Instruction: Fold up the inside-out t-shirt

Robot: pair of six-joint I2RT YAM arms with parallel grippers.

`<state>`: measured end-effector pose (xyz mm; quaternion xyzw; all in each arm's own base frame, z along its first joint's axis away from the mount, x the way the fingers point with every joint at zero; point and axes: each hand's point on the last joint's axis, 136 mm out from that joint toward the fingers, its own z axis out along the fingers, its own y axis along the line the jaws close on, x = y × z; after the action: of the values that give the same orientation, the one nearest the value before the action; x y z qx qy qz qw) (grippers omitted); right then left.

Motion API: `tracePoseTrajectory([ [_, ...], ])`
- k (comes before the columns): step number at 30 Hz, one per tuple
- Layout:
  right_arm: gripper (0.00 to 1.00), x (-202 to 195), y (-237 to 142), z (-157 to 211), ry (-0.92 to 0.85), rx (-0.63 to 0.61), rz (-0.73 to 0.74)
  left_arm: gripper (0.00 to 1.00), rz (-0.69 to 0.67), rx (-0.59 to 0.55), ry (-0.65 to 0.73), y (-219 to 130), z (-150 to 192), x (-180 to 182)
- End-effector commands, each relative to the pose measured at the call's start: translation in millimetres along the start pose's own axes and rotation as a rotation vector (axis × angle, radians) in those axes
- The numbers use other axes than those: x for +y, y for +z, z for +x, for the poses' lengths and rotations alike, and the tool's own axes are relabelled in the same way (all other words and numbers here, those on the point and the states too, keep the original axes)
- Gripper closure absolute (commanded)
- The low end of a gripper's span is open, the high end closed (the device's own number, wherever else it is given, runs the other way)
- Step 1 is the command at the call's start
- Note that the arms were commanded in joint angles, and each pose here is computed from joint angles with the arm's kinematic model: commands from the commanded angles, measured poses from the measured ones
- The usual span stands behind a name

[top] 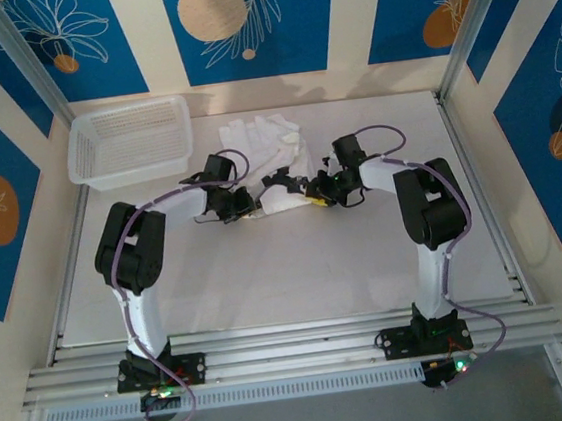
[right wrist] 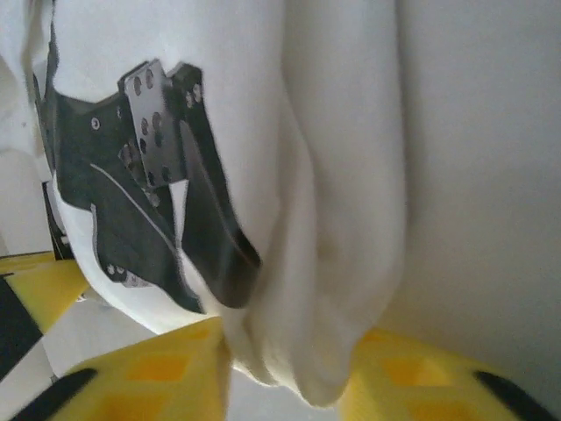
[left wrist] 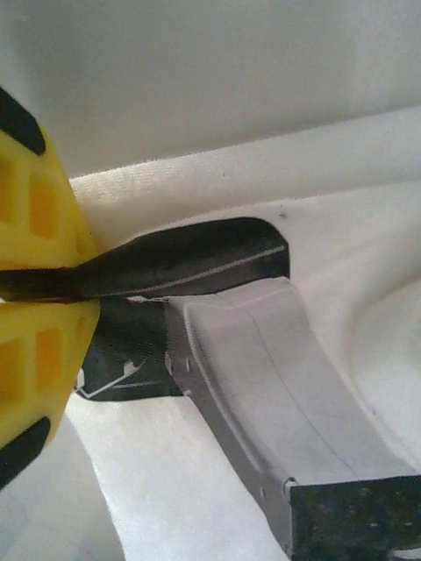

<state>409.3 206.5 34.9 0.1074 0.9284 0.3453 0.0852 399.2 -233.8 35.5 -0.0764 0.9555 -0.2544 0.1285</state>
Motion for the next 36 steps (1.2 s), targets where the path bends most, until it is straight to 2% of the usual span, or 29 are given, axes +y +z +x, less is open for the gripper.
tracePoseTrajectory([
  [1,0.98,5,-12,-5,-0.012,-0.045,0.013,0.99,0.000,0.025,0.003,-7,11,8],
  [5,1.00,-3,-41,25,-0.016,-0.071,0.033,1.00,0.023,0.067,0.019,-20,38,14],
  [11,1.00,-46,-80,132,0.109,-0.057,0.078,1.00,0.085,0.157,-0.046,-44,115,20],
  [12,1.00,-50,-85,147,0.126,-0.057,0.071,0.95,0.085,0.163,-0.044,-49,126,19],
  [13,0.91,-52,-89,164,0.122,-0.050,0.059,0.79,0.088,0.169,-0.041,-54,137,17],
  [14,0.70,-52,-93,176,0.102,-0.043,0.051,0.59,0.092,0.176,-0.028,-58,148,12],
  [15,0.57,-51,-97,183,0.086,-0.042,0.054,0.47,0.092,0.179,-0.021,-62,155,9],
  [16,0.47,-51,-104,187,0.077,-0.040,0.066,0.39,0.086,0.173,-0.014,-67,159,6],
  [18,0.42,-43,-116,184,0.050,-0.051,0.066,0.35,0.087,0.152,-0.006,-77,157,-1],
  [22,0.42,-30,-131,154,0.044,-0.114,0.097,0.35,0.098,0.108,0.026,-86,139,-17],
  [29,0.40,-40,-145,102,0.096,-0.229,0.199,0.39,0.162,0.174,0.058,-70,139,-52],
  [32,0.40,-34,-140,86,0.078,-0.232,0.151,0.41,0.141,0.204,0.070,-57,145,-59],
  [36,0.44,-29,-116,79,0.074,-0.154,0.121,0.47,0.169,0.193,0.058,-45,140,-72],
])
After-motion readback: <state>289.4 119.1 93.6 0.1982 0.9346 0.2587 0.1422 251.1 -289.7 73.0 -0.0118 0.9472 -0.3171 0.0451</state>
